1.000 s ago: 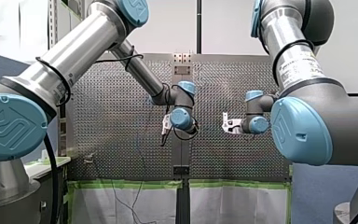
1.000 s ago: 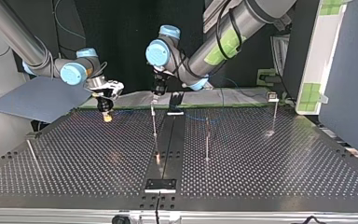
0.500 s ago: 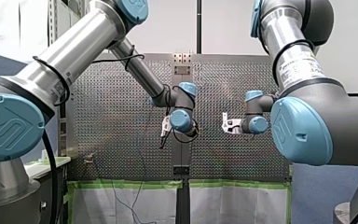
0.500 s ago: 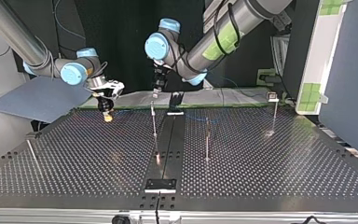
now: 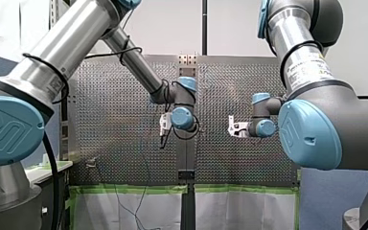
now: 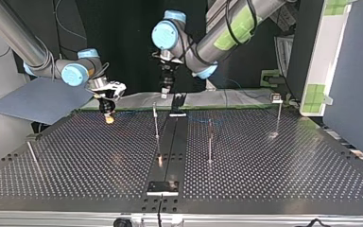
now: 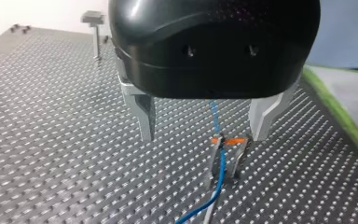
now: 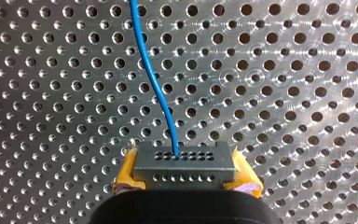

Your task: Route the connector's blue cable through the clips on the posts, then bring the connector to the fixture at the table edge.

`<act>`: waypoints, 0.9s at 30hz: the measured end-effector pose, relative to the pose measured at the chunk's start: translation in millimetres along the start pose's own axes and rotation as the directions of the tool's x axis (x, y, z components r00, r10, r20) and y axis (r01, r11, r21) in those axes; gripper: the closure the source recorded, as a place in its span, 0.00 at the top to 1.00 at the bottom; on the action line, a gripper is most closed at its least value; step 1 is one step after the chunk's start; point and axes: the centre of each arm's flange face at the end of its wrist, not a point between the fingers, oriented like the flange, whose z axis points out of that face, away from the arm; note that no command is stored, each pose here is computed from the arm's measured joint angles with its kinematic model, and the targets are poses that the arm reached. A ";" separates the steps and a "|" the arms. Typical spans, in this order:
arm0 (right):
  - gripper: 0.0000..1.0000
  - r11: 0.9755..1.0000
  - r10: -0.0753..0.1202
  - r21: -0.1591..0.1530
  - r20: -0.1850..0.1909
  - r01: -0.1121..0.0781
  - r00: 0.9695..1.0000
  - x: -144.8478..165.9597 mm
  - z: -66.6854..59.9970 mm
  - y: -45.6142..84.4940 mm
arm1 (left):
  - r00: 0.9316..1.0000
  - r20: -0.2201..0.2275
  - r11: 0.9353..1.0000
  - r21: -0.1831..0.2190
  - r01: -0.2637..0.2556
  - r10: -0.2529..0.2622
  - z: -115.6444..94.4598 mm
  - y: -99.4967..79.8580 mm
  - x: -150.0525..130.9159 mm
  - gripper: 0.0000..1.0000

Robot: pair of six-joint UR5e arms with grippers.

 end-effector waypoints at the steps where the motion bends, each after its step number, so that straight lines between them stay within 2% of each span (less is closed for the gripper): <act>1: 0.00 1.000 0.000 0.000 0.000 0.000 1.000 0.0 -0.1 -0.1 | 1.000 0.006 1.000 -0.007 0.008 -0.008 -1.3 1.9 -1.9 1.00; 8: 0.00 1.000 0.001 0.000 0.005 -0.001 1.000 -0.6 -0.5 -0.4 | 0.998 0.043 0.997 -0.061 0.053 -0.050 -15.7 17.1 -14.5 1.00; 13: 0.00 1.000 0.003 0.001 0.009 -0.003 1.000 -0.9 -0.9 -0.5 | 0.992 0.074 0.991 -0.082 0.104 -0.098 -28.5 25.5 -23.3 1.00; 16: 0.00 1.000 0.003 0.001 0.010 -0.003 1.000 -1.0 -1.0 -0.6 | 0.988 0.091 0.987 -0.084 0.135 -0.127 -35.8 30.7 -28.4 1.00; 22: 0.00 1.000 0.002 0.001 0.005 -0.002 1.000 -0.5 -0.5 -0.7 | 0.985 0.105 0.986 -0.081 0.146 -0.137 -53.8 37.5 -35.4 1.00; 27: 0.00 1.000 0.003 0.001 0.005 -0.003 1.000 -0.5 -0.5 -0.7 | 0.979 0.124 0.983 -0.068 0.170 -0.161 -69.1 44.3 -42.2 1.00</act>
